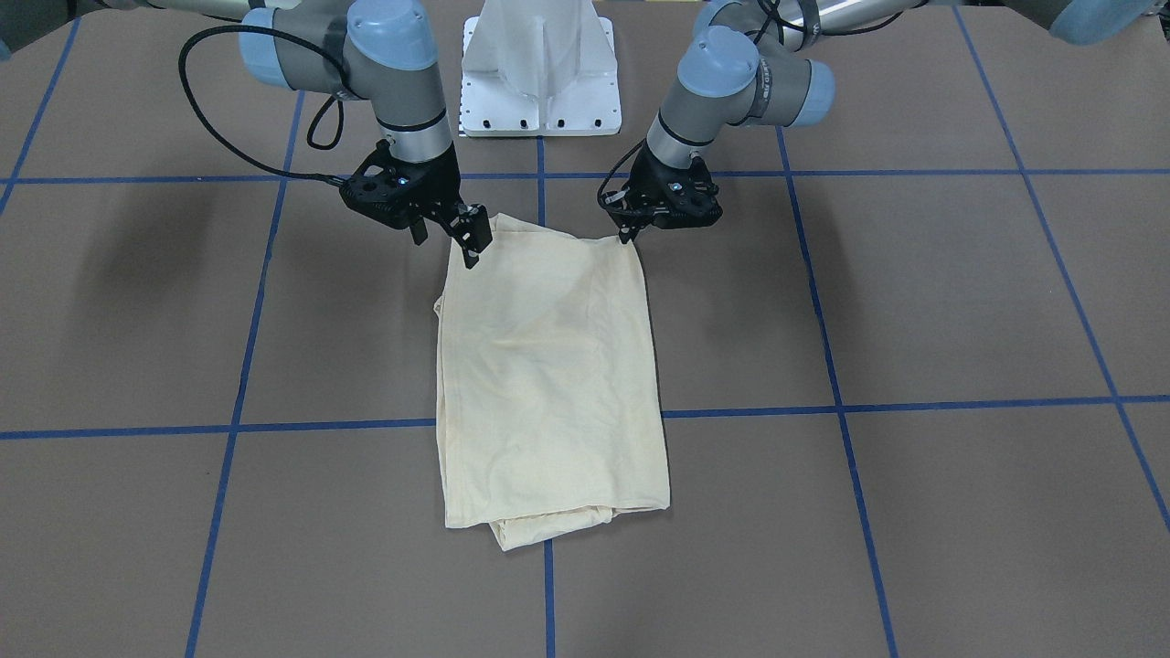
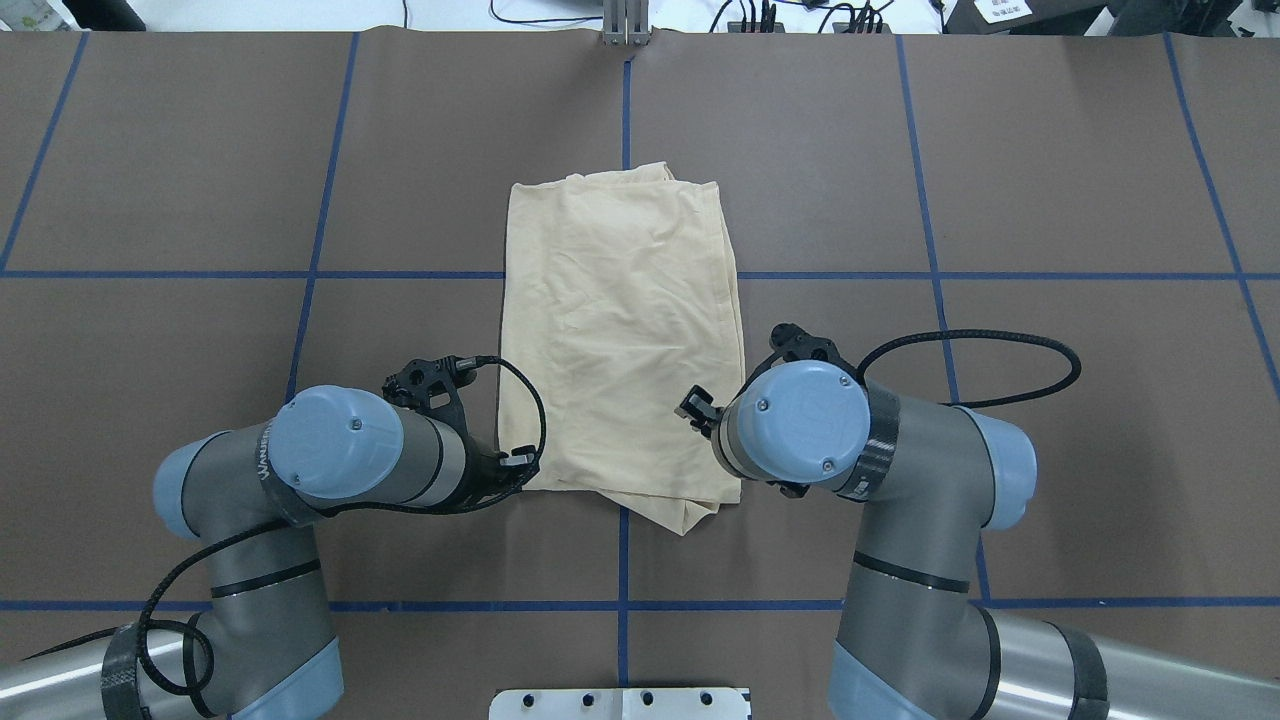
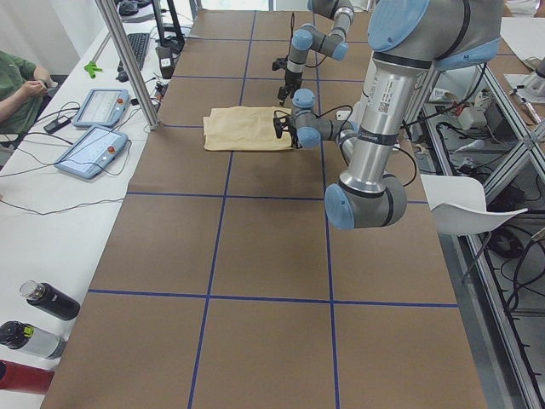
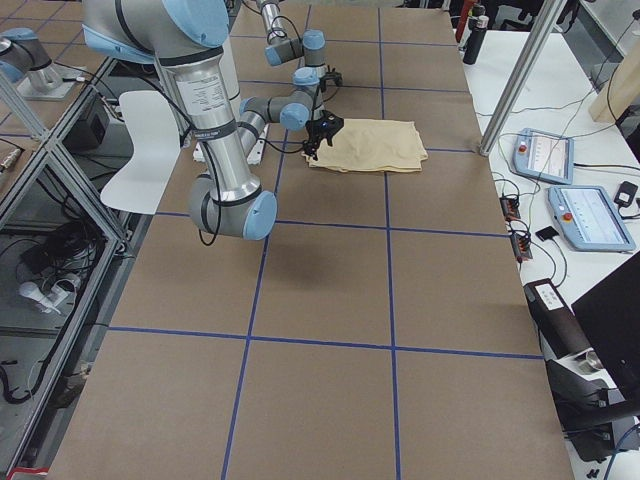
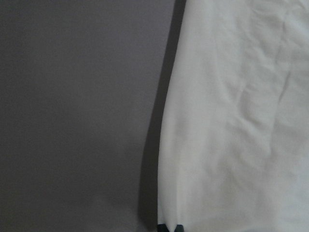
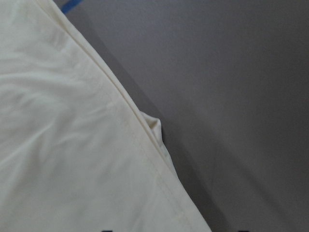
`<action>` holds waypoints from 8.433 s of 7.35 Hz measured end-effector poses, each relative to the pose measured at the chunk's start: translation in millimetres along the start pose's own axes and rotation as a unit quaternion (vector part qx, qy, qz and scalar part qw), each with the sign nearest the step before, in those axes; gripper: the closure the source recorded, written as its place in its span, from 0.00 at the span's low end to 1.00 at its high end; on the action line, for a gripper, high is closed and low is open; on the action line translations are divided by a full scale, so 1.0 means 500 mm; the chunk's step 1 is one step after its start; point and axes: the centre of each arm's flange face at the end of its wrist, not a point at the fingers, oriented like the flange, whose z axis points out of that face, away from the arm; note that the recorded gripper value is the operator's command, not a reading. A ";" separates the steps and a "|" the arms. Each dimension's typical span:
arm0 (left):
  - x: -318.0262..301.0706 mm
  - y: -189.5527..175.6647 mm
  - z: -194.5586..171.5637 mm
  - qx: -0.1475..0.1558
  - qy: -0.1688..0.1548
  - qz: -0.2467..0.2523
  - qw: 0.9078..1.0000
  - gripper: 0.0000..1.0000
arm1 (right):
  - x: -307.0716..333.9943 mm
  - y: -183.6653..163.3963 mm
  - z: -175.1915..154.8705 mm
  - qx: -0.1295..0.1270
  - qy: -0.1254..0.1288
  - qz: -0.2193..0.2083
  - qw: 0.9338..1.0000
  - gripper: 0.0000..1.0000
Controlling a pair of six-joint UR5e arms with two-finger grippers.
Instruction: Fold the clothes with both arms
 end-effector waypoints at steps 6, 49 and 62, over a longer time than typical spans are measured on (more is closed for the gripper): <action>0.005 0.003 -0.007 -0.002 0.004 0.001 1.000 1.00 | 0.022 0.103 0.053 0.002 0.014 0.037 0.999 0.38; 0.127 -0.475 -0.096 0.092 -0.044 0.200 0.974 0.00 | -0.277 -0.267 0.017 0.049 -0.038 -0.037 0.997 0.00; -0.594 -0.733 -0.508 0.108 -0.127 0.339 0.926 0.00 | 0.434 -1.022 -0.190 -0.048 0.065 -0.366 0.927 0.00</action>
